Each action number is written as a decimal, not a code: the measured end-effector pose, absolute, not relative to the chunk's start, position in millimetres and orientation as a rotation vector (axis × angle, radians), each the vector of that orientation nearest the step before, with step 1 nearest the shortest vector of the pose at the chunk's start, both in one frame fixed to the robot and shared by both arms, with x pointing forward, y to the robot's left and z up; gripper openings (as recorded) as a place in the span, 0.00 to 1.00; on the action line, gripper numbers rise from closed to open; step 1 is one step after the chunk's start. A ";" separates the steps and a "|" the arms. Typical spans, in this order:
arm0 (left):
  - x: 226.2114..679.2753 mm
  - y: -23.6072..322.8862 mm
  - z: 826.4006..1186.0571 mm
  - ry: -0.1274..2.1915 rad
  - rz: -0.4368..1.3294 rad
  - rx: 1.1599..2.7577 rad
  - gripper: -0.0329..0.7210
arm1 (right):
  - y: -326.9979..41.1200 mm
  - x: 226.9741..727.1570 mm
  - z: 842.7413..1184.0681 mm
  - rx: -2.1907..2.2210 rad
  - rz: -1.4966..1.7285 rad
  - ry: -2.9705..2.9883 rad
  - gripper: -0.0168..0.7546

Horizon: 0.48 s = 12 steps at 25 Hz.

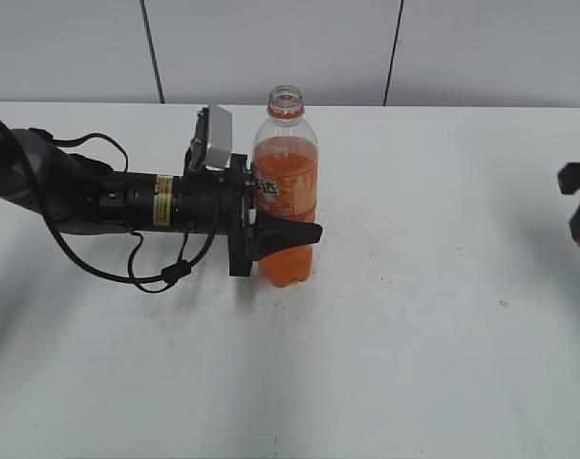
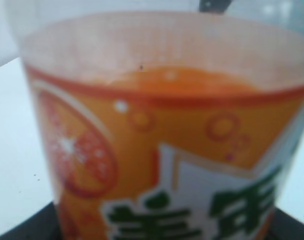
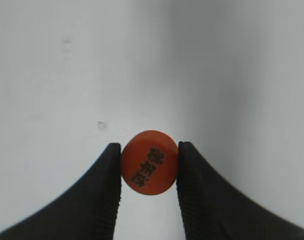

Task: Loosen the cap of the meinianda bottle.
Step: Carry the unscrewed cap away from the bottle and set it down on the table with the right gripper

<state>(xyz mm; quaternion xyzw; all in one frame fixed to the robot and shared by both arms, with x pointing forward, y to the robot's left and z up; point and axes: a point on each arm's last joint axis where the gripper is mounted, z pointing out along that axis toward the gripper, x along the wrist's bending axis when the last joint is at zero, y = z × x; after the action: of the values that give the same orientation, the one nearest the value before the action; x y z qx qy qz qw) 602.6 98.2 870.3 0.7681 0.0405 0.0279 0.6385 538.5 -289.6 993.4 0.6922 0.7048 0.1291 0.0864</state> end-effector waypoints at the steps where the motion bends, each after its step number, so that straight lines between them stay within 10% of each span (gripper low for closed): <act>1: 602.6 98.2 870.4 0.092 0.063 1.752 0.60 | -301.1 534.1 984.4 2.112 0.374 2.054 0.36; 12: 602.5 98.2 870.3 0.091 0.063 1.753 0.60 | -326.1 539.5 934.9 2.105 0.320 2.074 0.36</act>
<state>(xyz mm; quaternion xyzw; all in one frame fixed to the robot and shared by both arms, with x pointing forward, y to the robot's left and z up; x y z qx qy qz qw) 602.5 98.2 870.3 0.7680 0.0400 0.0276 0.6386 539.5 -326.1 934.9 0.7057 0.6952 0.1073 0.0846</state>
